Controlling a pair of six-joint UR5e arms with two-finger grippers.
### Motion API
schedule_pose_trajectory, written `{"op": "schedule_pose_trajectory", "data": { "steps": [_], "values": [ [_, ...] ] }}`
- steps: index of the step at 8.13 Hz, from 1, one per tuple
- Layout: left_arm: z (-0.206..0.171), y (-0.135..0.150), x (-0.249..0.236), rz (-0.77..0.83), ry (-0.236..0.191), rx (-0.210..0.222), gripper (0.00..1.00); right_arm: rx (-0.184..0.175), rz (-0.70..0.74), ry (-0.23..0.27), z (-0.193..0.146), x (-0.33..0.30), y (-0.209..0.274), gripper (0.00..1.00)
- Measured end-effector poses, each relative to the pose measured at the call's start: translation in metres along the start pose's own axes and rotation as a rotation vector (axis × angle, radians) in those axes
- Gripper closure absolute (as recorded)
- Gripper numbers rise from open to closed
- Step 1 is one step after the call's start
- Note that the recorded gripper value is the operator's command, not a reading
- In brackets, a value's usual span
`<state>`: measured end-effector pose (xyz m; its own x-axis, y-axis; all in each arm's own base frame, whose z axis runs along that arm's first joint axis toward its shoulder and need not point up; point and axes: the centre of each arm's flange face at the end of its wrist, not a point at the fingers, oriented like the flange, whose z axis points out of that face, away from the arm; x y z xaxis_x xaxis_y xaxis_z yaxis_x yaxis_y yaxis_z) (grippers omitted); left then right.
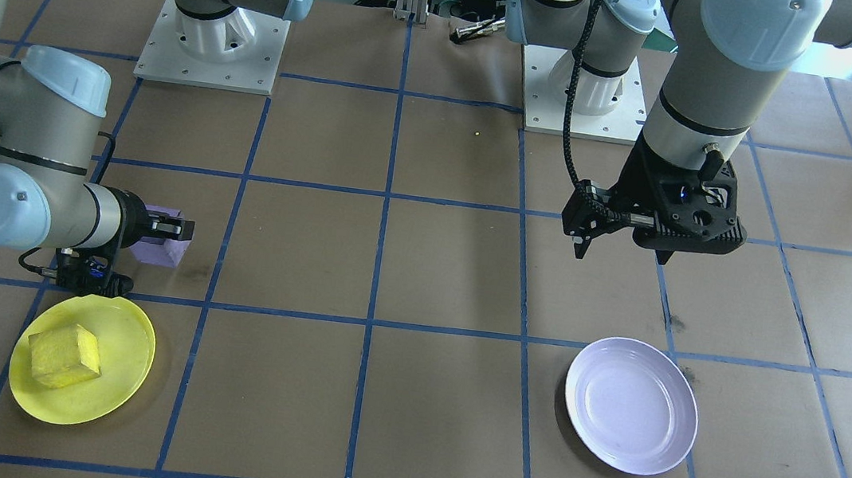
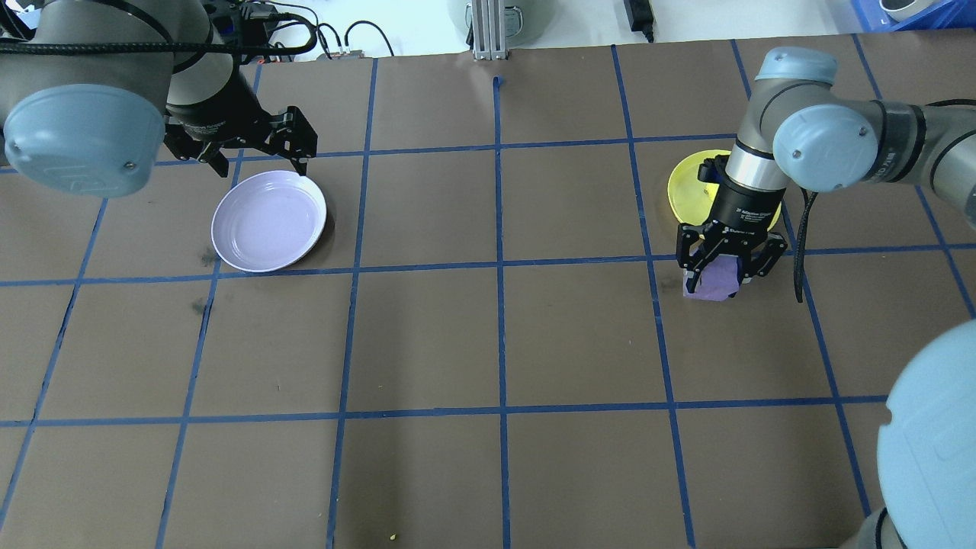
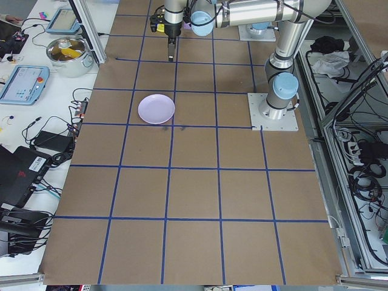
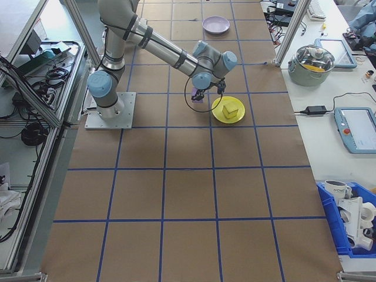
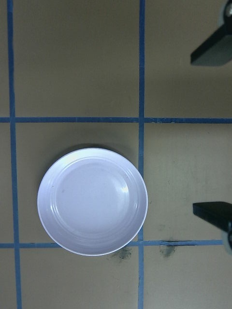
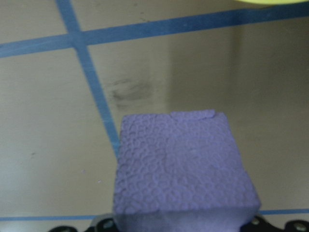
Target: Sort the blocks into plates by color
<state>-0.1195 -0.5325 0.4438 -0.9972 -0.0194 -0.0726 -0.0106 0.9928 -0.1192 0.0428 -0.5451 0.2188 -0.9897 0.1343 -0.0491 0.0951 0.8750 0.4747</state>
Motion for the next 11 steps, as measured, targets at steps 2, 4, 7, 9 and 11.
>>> {"op": "schedule_pose_trajectory", "data": {
  "steps": [2,4,7,9,11],
  "values": [
    [-0.001,0.000,0.000,0.003,0.001,0.003,0.00,0.057,-0.055,-0.075,-0.028,-0.047,0.036,0.80],
    [-0.005,0.000,-0.001,0.005,0.002,0.012,0.00,0.111,-0.143,-0.105,-0.036,-0.131,0.067,0.76],
    [0.000,-0.008,-0.018,-0.008,0.002,0.008,0.00,0.206,-0.259,-0.109,0.001,-0.270,0.105,0.74],
    [0.006,-0.013,-0.037,0.027,0.001,-0.002,0.00,0.258,-0.262,-0.101,0.044,-0.329,0.109,0.58],
    [0.009,-0.013,-0.042,0.045,0.007,-0.008,0.00,0.293,-0.288,-0.043,0.089,-0.359,0.099,0.00]
  ]
}}
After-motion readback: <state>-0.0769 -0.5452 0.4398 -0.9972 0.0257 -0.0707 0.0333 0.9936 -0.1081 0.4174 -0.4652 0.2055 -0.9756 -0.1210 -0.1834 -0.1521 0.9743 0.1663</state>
